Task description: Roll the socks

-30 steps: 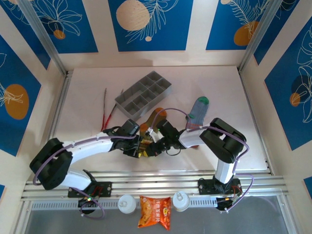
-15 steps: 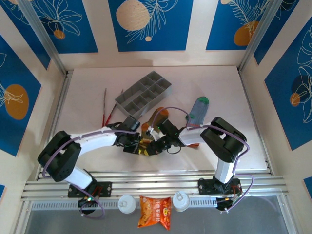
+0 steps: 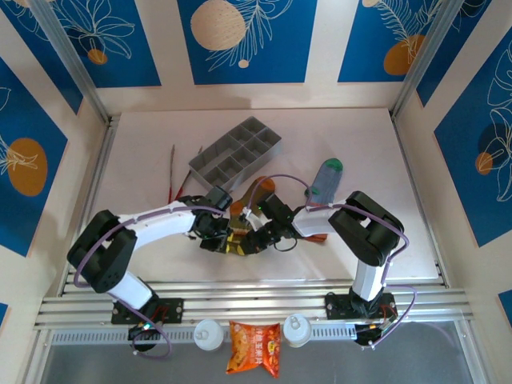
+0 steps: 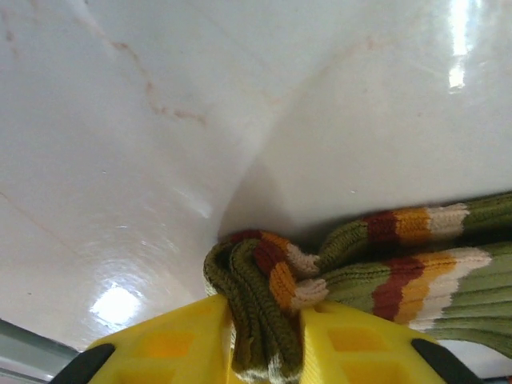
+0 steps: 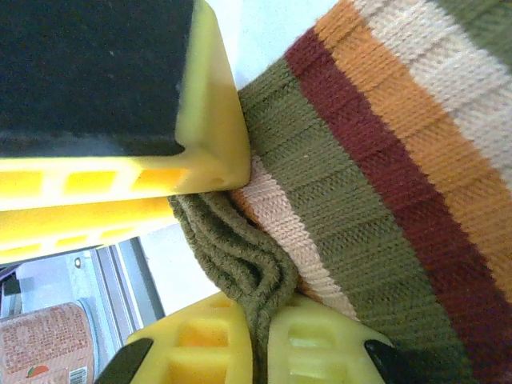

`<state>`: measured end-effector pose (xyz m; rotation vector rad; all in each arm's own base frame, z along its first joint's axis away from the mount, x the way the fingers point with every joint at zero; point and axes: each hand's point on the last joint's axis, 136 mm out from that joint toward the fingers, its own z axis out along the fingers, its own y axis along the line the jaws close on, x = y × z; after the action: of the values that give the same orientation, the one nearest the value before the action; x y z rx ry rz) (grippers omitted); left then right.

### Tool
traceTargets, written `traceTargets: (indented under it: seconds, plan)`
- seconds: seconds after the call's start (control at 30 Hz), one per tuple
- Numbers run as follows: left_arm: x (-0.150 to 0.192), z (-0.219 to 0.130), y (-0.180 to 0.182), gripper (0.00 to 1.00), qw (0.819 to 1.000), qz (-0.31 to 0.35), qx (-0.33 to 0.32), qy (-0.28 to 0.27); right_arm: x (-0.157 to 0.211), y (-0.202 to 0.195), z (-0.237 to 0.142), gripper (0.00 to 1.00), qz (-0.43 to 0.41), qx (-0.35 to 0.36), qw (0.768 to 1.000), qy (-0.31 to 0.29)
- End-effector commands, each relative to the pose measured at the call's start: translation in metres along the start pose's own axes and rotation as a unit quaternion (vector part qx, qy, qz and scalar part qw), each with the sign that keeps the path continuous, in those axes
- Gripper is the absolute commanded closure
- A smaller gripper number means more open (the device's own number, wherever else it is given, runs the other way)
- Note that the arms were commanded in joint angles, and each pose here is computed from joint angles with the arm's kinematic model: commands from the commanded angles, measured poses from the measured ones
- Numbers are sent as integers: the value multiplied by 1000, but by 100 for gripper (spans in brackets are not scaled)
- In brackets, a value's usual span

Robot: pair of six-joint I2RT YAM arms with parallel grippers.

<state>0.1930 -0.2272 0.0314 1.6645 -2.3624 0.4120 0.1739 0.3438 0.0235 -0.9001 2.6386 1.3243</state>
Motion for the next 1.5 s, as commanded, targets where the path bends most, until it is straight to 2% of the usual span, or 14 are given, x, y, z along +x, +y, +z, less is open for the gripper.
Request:
traceTargets:
  seconds: [0.0, 0.1, 0.23, 0.4, 0.5, 0.67, 0.8, 0.93, 1.03, 1.17, 1.27, 1.37, 1.47]
  plan:
    - [-14, 7, 22, 74, 998, -23, -53, -20, 11, -11, -1, 97, -4, 28, 999, 18]
    - [-18, 10, 22, 77, 998, -30, -53, -26, 14, -9, -1, 93, -21, 31, 999, 26]
    - [-20, 13, 19, 80, 998, -33, -54, -30, 15, -3, -5, 83, -49, 39, 998, 22]
    - [-21, 13, 20, 85, 996, -32, -70, -35, 9, 5, -26, 72, -147, 92, 984, -39]
    - [-21, 13, 21, 85, 996, -32, -78, -37, 8, 18, -36, 64, -246, 129, 957, -78]
    - [-20, 14, 20, 89, 995, -36, -87, -37, 9, 25, -43, 60, -388, 239, 885, -94]
    - [-21, 13, 18, 89, 994, -32, -96, -37, 11, 29, -36, 59, -474, 290, 829, -62]
    - [-21, 13, 19, 90, 993, -26, -105, -37, 16, 30, -26, 59, -540, 304, 784, -24]
    - [-21, 14, 18, 90, 993, -22, -109, -35, 12, 31, -21, 59, -569, 313, 760, -15]
    - [-21, 14, 16, 91, 993, -18, -110, -34, 5, 30, -17, 59, -580, 319, 749, -10]
    - [-20, 14, 14, 91, 993, -18, -110, -32, 3, 28, -12, 60, -573, 321, 754, -9]
    - [-20, 14, 13, 91, 993, -15, -110, -30, -1, 21, -9, 61, -551, 329, 767, -9]
    - [-20, 14, 13, 92, 993, -15, -110, -30, -7, 12, -11, 61, -505, 336, 795, -19]
